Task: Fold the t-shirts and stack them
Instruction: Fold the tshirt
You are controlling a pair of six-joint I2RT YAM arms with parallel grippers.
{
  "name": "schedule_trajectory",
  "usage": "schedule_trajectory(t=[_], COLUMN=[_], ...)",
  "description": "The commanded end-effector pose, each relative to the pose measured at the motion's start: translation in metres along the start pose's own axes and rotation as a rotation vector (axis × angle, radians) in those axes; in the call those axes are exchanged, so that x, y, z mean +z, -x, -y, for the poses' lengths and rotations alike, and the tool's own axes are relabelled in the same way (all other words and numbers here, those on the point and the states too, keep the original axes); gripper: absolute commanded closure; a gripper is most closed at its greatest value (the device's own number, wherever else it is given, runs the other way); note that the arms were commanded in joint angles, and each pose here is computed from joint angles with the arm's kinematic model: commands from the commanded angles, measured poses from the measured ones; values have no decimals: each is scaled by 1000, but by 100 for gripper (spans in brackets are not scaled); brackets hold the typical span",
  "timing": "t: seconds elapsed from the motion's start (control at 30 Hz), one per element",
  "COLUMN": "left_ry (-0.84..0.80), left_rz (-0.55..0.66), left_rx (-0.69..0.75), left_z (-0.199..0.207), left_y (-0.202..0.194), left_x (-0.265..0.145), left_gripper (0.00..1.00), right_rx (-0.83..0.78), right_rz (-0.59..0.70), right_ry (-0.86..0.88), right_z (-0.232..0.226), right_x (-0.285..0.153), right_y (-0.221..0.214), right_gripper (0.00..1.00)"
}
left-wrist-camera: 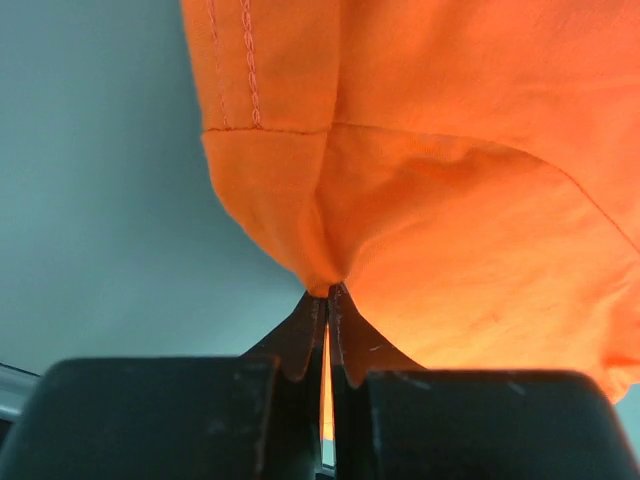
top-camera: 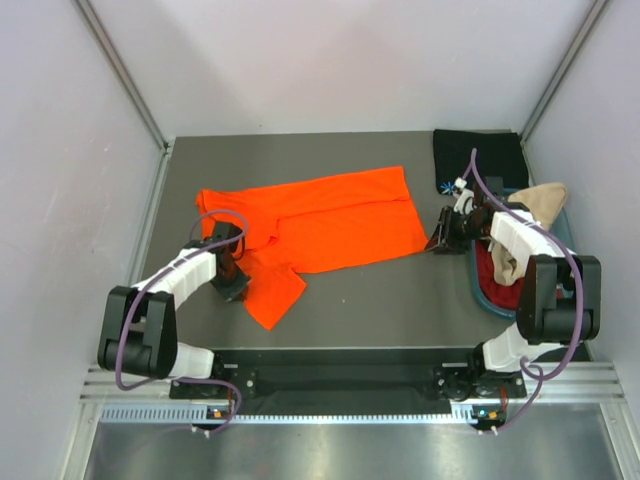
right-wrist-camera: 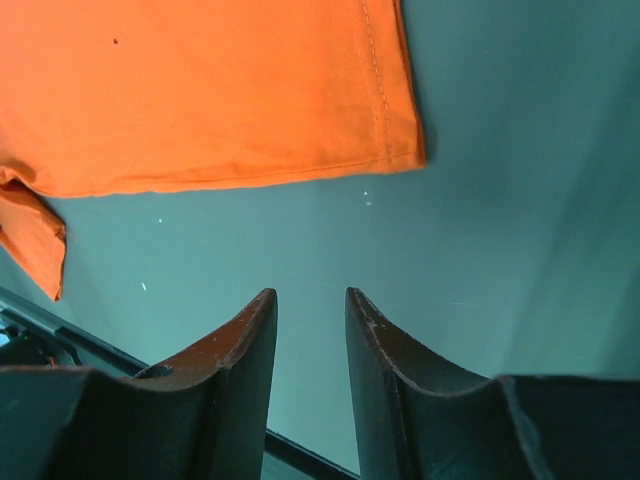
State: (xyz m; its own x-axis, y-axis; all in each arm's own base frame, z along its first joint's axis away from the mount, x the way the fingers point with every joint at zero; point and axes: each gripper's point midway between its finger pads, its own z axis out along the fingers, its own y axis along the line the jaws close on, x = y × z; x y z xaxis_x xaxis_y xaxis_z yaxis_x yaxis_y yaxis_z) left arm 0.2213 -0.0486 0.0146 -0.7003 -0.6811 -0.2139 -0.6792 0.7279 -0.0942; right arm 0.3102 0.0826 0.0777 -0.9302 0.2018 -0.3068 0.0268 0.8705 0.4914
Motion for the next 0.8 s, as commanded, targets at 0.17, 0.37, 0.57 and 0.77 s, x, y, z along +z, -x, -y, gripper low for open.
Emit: schedule_trajectory(t=[0.17, 0.37, 0.57, 0.77], left_ry=[0, -44, -65, -99], left_rz=[23, 20, 33, 25], left_rx=[27, 34, 48, 44], left_z=[2, 9, 12, 16], left_y=[7, 7, 11, 8], left_x=[2, -8, -17, -22], left_gripper=[100, 100, 100, 100], right_rx=[53, 116, 118, 120], right_rz=[66, 79, 61, 56], right_ry=[-41, -117, -140, -132], right_z=[10, 27, 38, 42], right_x=[1, 8, 20, 34], right_y=[24, 24, 23, 30], right_gripper=[68, 68, 68, 67])
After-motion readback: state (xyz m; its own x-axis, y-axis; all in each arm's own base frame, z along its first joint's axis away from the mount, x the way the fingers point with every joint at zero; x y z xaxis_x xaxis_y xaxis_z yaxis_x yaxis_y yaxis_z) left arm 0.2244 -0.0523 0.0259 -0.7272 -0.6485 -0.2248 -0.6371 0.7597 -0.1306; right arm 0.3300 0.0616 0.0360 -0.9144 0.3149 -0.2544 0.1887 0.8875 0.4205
